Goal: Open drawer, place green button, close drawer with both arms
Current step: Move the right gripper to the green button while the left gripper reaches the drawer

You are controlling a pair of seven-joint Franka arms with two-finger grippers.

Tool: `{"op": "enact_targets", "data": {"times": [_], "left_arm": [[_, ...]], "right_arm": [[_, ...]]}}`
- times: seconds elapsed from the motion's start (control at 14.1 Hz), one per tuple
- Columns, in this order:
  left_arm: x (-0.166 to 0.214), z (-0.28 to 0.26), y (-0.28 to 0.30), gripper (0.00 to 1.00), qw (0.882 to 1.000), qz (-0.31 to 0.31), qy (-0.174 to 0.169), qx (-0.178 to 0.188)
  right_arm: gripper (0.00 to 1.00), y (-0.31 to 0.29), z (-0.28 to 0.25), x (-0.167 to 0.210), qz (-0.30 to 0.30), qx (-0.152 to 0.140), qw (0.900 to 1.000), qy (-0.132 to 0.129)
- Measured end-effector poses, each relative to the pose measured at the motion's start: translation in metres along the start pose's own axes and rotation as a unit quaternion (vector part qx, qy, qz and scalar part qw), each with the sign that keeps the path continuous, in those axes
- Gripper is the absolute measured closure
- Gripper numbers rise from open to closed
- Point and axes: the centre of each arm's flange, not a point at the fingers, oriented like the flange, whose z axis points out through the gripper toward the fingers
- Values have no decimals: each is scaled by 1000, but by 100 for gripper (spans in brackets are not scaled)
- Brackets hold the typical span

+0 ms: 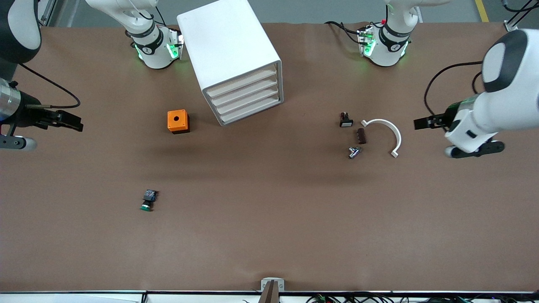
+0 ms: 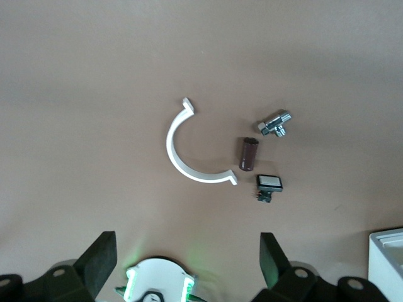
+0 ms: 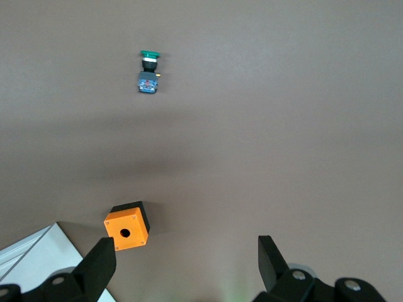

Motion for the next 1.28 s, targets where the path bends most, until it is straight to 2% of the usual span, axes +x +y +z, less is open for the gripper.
{"op": "enact_targets", "data": {"times": [0.14, 0.28, 0.43, 0.5, 0.64, 0.92, 1.13, 1.28], "left_arm": [[1, 17, 30, 0, 1000, -23, -15, 12], [-1, 39, 65, 0, 998, -43, -29, 30], [-3, 63, 99, 0, 997, -50, -43, 48], [-3, 74, 112, 0, 996, -56, -50, 57], [0, 89, 130, 0, 993, -76, -56, 67], [8, 112, 164, 0, 988, -118, -60, 83], [0, 138, 212, 0, 979, -166, -57, 105], [-8, 146, 245, 0, 978, -172, -68, 92]], "right_arm": [[0, 9, 5, 6, 4, 1, 1000, 4], [0, 6, 4, 13, 2, 7, 1000, 23], [0, -2, 15, 24, 7, 29, 999, 34], [0, -6, 27, 32, 15, 44, 998, 38], [0, -12, 64, 49, 23, 56, 997, 48], [0, -29, 125, 71, 61, 58, 995, 43], [0, -49, 171, 90, 76, 56, 995, 44], [0, -57, 202, 103, 84, 55, 994, 47]]}}
